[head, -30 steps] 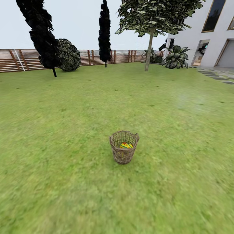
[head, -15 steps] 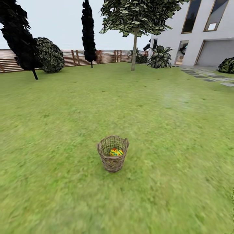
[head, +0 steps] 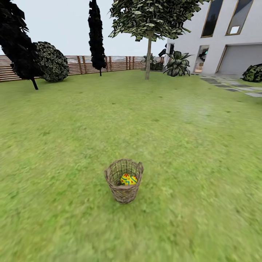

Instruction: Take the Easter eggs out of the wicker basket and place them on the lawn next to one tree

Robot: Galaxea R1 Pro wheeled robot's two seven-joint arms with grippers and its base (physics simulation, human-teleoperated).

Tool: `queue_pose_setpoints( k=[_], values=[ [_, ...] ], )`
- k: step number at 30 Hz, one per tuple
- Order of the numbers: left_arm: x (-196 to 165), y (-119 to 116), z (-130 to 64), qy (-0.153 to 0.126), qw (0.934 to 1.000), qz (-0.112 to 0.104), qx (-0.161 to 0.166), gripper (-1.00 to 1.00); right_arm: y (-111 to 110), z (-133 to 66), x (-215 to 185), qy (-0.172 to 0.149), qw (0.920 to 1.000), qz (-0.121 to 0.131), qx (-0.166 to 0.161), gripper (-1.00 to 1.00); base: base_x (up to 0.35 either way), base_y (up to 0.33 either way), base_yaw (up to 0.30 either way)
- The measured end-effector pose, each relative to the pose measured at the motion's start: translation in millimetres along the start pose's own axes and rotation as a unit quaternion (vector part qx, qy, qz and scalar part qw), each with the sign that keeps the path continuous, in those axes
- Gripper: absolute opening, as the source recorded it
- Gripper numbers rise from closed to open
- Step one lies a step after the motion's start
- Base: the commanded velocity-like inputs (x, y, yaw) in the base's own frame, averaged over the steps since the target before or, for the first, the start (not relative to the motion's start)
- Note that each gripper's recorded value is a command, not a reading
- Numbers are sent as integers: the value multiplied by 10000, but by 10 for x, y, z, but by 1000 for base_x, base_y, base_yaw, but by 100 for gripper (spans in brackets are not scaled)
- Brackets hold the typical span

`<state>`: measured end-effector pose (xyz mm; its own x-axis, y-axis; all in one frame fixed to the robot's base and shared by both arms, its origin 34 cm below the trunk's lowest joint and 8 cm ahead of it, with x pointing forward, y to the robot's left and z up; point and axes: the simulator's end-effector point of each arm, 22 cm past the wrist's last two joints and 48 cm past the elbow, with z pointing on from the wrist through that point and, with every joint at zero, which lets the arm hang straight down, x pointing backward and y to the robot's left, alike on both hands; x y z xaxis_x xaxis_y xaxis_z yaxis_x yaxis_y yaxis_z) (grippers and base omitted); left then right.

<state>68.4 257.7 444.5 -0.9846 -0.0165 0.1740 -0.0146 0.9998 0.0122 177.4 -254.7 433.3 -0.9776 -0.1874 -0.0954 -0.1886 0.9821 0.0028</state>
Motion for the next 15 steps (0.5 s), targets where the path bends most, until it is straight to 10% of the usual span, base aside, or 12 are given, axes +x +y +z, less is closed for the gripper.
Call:
queue_pose_setpoints(
  k=[15],
  values=[
    [0,0,0,0,10000,0,0,100,-9,-1,13,20,10000,-3,5,100,315,0,0]
  ],
)
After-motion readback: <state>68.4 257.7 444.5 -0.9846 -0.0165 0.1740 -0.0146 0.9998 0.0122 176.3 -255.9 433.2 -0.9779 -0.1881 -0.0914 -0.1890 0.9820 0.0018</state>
